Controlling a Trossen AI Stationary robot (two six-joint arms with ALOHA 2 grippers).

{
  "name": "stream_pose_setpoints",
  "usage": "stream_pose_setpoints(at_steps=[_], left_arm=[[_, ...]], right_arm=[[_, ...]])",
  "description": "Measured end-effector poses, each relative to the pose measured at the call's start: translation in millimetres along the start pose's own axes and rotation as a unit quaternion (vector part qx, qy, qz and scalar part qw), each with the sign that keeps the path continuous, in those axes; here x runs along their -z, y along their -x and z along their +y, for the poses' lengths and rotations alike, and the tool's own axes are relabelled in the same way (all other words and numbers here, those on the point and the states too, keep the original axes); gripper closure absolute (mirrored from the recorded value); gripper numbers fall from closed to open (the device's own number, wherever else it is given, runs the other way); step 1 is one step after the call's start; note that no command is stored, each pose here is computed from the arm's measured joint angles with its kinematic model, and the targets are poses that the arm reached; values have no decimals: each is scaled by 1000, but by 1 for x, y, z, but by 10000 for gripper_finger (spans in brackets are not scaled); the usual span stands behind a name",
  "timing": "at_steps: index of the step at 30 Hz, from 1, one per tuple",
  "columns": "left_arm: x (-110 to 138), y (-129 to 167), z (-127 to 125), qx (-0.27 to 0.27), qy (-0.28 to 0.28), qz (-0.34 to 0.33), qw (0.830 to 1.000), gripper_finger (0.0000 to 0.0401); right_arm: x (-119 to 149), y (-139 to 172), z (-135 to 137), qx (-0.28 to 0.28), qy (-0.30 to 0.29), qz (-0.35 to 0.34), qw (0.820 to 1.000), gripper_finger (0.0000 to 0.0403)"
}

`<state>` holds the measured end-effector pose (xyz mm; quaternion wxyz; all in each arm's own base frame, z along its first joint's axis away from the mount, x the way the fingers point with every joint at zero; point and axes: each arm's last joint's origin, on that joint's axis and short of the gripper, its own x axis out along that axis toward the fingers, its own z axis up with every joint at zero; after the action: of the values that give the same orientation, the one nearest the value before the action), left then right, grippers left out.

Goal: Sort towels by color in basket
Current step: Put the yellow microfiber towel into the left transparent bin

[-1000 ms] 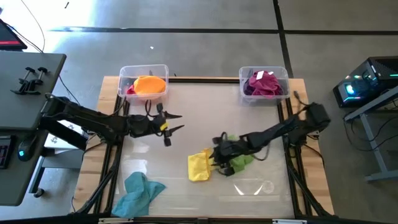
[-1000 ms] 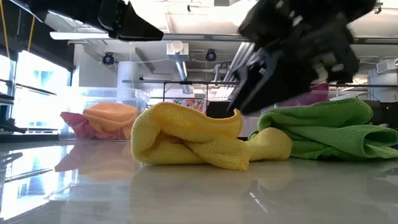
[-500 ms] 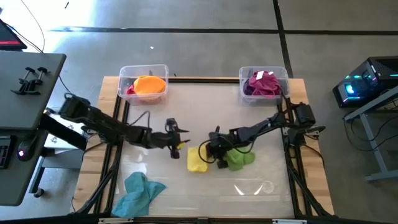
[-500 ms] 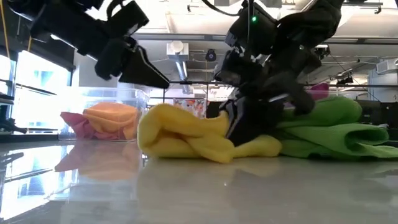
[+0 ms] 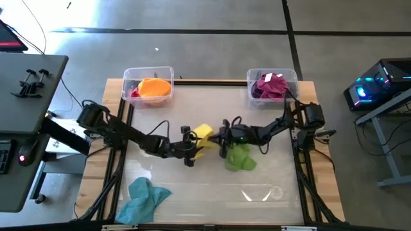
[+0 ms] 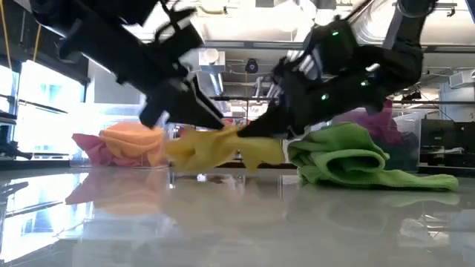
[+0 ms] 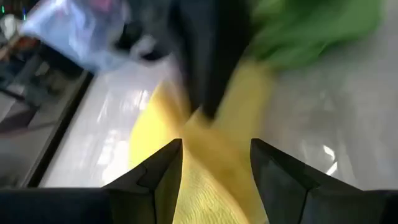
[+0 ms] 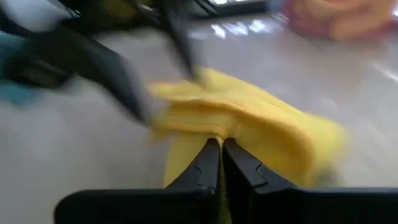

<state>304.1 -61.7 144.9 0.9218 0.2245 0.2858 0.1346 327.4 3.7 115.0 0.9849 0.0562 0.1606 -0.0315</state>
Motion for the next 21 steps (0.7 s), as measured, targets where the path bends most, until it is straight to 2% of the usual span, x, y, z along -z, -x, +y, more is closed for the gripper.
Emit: stream_pose_setpoints(at_steps=[4,7,11,15,19,21], left_arm=[[5,-13,2,3,14,-2,1000,218],[1,-21,2,1,30,-20,999,215],[-3,-27,0,9,17,-23,1000,229],[-8,-25,-3,8,-4,-12,1000,292],[-22,-10,-1,9,-8,8,1000,379],[-30,2,4,-7,-18,30,999,388]], right_arm=[[-3,6,8,-52,-2,-47,997,398],[-5,5,13,-62,-3,-50,997,399],[-8,4,18,-71,1,-46,996,398],[-11,7,14,-77,-77,-40,993,373],[-19,14,8,-125,-117,-15,985,313],[-25,20,7,-151,-120,-15,981,283]])
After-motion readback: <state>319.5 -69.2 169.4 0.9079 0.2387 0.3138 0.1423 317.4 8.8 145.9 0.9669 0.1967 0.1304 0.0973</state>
